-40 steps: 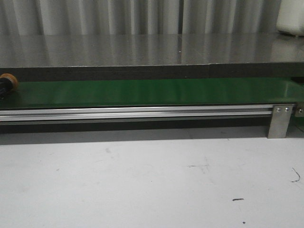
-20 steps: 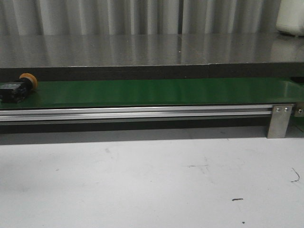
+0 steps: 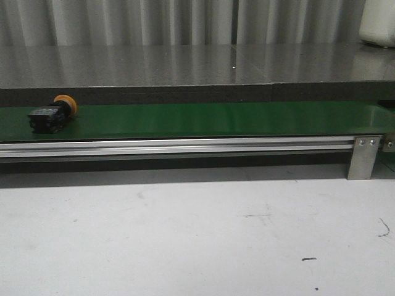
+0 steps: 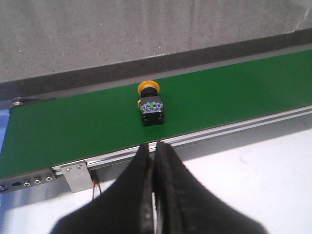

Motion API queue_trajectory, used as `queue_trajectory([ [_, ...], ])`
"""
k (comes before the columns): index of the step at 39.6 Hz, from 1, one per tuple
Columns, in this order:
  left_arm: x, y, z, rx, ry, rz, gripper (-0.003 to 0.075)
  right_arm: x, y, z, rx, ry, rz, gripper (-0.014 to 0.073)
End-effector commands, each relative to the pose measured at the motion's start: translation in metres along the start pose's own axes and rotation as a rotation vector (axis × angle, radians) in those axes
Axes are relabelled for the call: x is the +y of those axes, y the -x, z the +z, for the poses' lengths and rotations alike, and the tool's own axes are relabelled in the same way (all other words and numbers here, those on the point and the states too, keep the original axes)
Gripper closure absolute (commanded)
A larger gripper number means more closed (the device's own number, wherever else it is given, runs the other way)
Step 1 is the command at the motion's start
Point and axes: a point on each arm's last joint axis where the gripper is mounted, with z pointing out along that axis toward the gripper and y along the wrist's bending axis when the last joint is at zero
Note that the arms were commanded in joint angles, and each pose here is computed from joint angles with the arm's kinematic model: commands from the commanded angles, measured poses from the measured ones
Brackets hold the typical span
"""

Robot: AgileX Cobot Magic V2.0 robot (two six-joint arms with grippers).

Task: Move button from left to right
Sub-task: 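Let the conveyor carry the button toward the right gripper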

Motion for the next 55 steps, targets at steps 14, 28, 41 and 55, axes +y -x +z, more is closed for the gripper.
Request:
queue_trajectory([
  [14, -0.006, -0.019, -0.061, -0.391, 0.010, -0.020, 0.0741, 0.001, 0.019, -0.002, -0.114, 0.002, -0.001, -0.0050],
  [28, -0.006, -0.020, -0.061, -0.388, 0.008, -0.019, 0.0741, 0.001, 0.019, -0.002, -0.114, 0.002, -0.001, -0.0050],
  [41, -0.006, -0.020, -0.061, -0.388, 0.008, -0.019, 0.0741, 0.001, 0.019, -0.002, -0.114, 0.002, -0.001, -0.0050],
  [55, -0.006, -0.020, -0.061, -0.388, 0.008, -0.019, 0.0741, 0.001, 0.019, -0.002, -0.114, 0.002, -0.001, -0.0050],
])
